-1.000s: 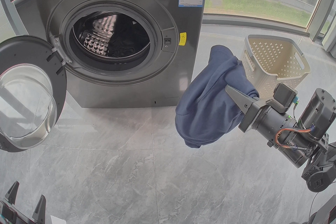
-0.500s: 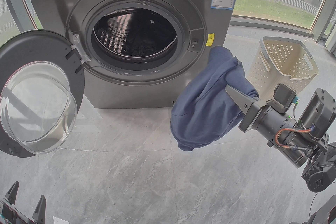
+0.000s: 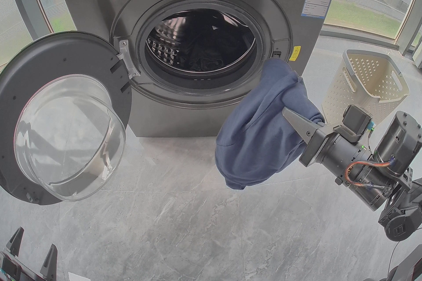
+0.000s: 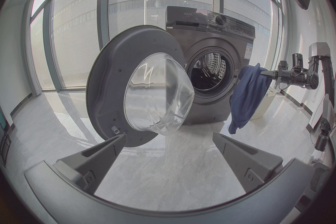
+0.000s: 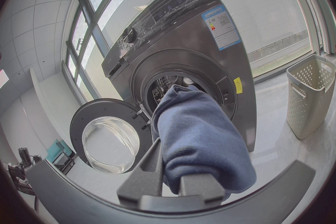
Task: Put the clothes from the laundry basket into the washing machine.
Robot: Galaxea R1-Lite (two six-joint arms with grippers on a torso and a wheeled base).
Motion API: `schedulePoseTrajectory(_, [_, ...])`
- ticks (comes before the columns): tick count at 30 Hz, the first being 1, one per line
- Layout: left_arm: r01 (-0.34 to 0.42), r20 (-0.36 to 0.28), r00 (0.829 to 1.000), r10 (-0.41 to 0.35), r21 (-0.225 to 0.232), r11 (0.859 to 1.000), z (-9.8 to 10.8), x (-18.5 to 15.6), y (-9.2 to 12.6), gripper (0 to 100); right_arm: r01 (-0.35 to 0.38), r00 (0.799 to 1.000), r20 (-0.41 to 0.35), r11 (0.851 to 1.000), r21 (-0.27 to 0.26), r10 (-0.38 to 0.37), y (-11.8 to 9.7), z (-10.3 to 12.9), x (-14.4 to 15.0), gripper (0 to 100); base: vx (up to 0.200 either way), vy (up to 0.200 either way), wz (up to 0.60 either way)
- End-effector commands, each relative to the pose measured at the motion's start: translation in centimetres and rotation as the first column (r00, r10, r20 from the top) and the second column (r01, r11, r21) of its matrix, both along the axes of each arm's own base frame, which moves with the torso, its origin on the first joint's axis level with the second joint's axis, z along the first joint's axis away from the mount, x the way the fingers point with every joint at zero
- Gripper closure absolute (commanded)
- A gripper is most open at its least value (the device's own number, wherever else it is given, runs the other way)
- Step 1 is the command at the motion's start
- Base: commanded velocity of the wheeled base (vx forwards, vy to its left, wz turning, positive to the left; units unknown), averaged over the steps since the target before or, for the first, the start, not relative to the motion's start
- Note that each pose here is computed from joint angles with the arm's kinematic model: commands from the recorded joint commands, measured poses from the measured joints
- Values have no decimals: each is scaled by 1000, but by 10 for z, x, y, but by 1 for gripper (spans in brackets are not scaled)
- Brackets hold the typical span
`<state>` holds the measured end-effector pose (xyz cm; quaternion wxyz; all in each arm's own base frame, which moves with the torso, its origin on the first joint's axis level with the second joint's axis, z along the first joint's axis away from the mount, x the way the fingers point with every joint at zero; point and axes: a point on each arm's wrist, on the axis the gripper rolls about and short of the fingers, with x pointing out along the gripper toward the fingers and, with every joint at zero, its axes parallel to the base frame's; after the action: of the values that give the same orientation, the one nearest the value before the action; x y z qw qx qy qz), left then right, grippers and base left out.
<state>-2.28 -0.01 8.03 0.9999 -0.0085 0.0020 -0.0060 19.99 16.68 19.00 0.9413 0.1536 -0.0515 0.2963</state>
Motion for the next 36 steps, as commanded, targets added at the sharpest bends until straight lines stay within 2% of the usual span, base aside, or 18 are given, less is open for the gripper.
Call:
schedulePoseTrajectory(1, [0, -8, 1000, 0, 0, 1000, -5, 1, 0, 0, 1, 1000, -1, 1000, -2, -1, 0, -1, 0, 100, 0, 0, 0])
schedulePoseTrajectory(22, [-1, -7, 1000, 1, 0, 1000, -5, 1, 0, 0, -3, 1000, -5, 1000, -4, 2, 0, -2, 0, 100, 0, 0, 0])
schedulePoseTrajectory(28, [-1, -7, 1000, 1, -1, 1000, -5, 1, 0, 0, -3, 1000, -7, 1000, -6, 2, 1, -2, 0, 100, 0, -200, 0])
schedulePoseTrajectory(36, [-1, -7, 1000, 1, 0, 1000, -5, 1, 0, 0, -6, 1000, -11, 1000, -9, 6, 2, -4, 0, 100, 0, 0, 0])
